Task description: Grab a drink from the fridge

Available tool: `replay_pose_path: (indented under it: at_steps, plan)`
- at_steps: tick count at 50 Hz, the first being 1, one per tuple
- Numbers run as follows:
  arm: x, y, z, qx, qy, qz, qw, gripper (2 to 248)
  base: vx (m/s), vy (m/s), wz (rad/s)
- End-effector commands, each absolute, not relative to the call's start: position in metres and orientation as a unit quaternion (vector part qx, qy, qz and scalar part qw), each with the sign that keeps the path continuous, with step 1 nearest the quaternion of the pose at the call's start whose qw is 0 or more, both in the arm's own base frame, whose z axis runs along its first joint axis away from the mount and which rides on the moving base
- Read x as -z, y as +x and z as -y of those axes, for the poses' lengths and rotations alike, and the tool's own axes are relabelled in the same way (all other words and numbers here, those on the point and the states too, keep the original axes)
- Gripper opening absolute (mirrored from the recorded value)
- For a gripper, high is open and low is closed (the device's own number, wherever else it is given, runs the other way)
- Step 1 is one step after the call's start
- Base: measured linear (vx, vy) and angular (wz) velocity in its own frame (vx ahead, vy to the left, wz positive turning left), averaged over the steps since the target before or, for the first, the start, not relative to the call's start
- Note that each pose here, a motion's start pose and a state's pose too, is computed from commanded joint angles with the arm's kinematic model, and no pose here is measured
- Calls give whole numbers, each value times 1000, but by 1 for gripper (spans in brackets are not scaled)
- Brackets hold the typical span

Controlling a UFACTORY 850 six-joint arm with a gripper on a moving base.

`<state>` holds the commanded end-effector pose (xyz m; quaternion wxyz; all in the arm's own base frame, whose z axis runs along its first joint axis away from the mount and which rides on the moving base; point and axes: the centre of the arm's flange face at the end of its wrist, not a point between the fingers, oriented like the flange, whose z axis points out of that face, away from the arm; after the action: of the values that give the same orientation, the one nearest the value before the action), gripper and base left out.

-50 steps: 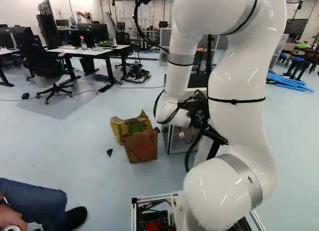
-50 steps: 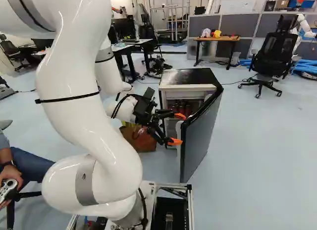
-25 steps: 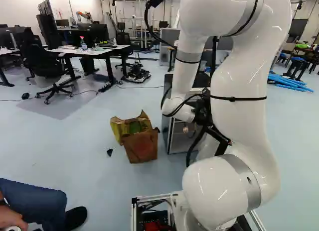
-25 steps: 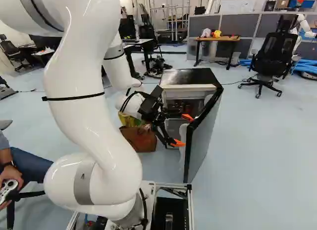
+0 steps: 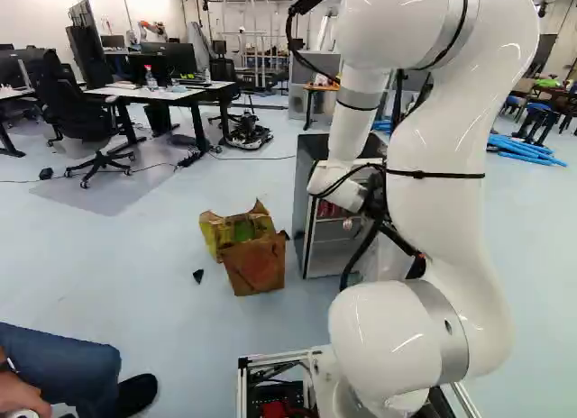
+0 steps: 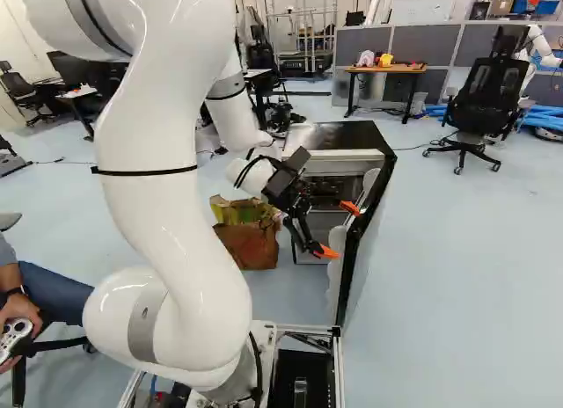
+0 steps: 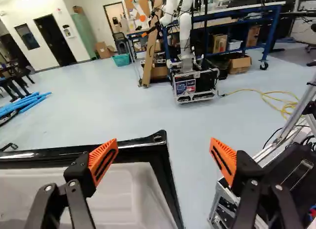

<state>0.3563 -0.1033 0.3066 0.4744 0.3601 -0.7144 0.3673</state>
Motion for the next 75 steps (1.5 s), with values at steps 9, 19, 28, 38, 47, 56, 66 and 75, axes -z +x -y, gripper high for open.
replay_pose_path:
  at_steps: [9, 19, 28, 38, 47, 56, 66, 75]
  plan:
    - [-308, 365, 123, -358, 338, 731, 472, 247, 0, 0, 0]
    - [-309, 373, 146, -347, 316, 750, 467, 247, 0, 0, 0]
    - [-309, 380, 166, -338, 297, 765, 461, 247, 0, 0, 0]
    - [-311, 386, 189, -331, 274, 777, 460, 247, 0, 0, 0]
    - [-313, 390, 209, -326, 253, 786, 460, 247, 0, 0, 0]
    - [-315, 394, 230, -321, 231, 795, 460, 247, 0, 0, 0]
    - [-317, 399, 255, -317, 207, 804, 459, 247, 0, 0, 0]
    - [-319, 402, 277, -313, 185, 811, 458, 247, 0, 0, 0]
